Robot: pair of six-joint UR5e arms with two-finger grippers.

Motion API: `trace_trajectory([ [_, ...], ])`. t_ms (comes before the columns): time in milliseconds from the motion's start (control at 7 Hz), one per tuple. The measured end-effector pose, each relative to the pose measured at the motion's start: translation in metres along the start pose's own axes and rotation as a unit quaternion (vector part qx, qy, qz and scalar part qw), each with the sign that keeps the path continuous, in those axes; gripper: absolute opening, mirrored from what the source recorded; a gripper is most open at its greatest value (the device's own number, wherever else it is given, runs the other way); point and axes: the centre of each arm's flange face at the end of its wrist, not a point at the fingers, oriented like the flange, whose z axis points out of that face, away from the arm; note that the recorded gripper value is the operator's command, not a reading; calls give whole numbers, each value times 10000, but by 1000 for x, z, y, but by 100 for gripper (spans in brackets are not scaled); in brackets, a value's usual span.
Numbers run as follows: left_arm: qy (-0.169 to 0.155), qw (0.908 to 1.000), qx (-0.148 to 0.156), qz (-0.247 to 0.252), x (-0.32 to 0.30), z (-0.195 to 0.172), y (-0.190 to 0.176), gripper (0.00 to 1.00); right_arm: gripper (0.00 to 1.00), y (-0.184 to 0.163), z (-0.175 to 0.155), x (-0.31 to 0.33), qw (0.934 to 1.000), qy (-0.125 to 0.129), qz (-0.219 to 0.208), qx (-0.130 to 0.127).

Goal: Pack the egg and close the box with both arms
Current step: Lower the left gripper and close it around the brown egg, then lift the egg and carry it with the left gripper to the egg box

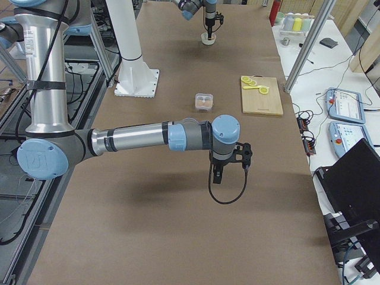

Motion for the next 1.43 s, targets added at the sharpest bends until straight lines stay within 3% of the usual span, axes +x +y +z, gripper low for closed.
trace_trajectory([
  [286,32,10000,38,14,-9,-17,16,11,100,0,0,1,10000,1,6,-4],
  [429,109,9999,96,53,-11,-35,29,0,100,1,1,1,10000,3,12,-9],
  [714,334,9987,345,142,-1,-76,38,0,100,1,1,2,10000,7,15,-12],
  [1000,686,9941,771,330,43,-107,10,0,100,0,0,0,10000,0,-3,5],
  [1286,1224,9845,1226,273,137,-137,-41,0,100,-3,-4,-6,10000,-11,-53,43],
  [1429,1410,9798,1408,185,189,-141,-49,0,100,-4,-5,-7,10000,-12,-74,59],
])
